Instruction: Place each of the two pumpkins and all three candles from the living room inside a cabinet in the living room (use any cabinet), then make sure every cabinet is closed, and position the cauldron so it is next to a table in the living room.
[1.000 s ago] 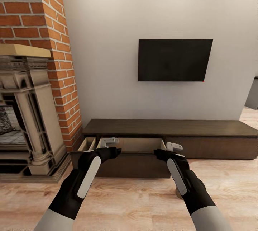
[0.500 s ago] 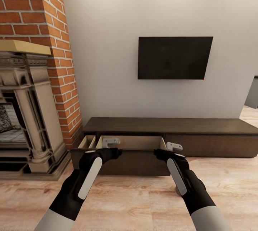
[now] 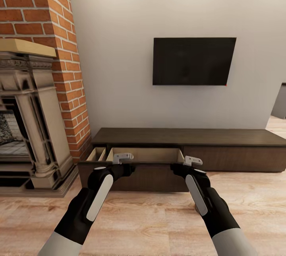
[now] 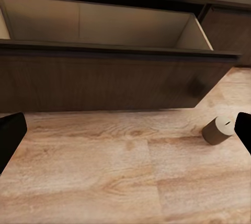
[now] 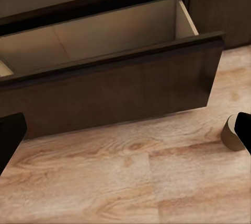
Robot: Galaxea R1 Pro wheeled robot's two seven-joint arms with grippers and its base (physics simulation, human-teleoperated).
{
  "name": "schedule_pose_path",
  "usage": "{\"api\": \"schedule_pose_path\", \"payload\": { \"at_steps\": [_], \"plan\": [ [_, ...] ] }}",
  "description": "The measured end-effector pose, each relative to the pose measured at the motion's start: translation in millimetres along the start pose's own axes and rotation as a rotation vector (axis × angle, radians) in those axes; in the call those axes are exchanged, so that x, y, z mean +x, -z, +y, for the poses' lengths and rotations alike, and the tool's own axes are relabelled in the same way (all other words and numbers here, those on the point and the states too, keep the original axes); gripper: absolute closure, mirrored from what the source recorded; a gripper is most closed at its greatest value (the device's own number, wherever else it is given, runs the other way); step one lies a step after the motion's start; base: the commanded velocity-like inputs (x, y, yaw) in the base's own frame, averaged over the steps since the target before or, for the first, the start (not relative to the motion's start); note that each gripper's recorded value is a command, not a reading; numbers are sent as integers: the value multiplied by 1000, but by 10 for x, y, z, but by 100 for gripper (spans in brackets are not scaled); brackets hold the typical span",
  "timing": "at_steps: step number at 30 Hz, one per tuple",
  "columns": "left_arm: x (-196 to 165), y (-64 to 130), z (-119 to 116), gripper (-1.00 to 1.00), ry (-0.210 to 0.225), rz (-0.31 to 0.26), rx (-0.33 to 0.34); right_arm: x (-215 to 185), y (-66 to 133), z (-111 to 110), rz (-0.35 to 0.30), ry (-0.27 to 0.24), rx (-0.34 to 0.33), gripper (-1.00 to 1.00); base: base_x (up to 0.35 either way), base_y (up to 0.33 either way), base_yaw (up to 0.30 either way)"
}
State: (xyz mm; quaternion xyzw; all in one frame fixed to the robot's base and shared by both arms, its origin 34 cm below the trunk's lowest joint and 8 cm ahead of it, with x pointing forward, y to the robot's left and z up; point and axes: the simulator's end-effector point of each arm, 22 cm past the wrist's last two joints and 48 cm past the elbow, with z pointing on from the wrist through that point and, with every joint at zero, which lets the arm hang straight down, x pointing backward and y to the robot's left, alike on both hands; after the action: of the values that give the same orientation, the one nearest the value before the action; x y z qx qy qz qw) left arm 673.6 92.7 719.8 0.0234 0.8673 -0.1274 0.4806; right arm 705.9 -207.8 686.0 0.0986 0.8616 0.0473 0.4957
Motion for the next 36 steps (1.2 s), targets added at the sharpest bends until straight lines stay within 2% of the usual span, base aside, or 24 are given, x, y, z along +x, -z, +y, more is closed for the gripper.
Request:
{"api": "schedule_pose_path", "payload": {
  "at_steps": [7, 11, 17, 27, 32, 36],
  "plan": [
    [140, -52, 43, -100, -1, -5, -6, 132, -46, -17, -7, -3, -4, -100, 0, 0, 0],
    [209, -83, 69, -100, 0, -15, -9, 140, -79, -35, -48, -16, -2, -100, 0, 0, 0],
    [339, -134, 120, -100, -2, -19, -17, 223, -115, -54, -70, -21, -3, -100, 0, 0, 0],
    [419, -206, 241, -100, 5, -90, -39, 333, -174, -105, -124, -30, 1, -100, 0, 0, 0],
    [590, -339, 346, -100, 20, -108, -61, 623, -312, -200, -99, -29, 22, -100, 0, 0, 0],
    [758, -470, 442, -100, 38, -126, -81, 1005, -482, -311, -63, -22, 50, -100, 0, 0, 0]
  ]
}}
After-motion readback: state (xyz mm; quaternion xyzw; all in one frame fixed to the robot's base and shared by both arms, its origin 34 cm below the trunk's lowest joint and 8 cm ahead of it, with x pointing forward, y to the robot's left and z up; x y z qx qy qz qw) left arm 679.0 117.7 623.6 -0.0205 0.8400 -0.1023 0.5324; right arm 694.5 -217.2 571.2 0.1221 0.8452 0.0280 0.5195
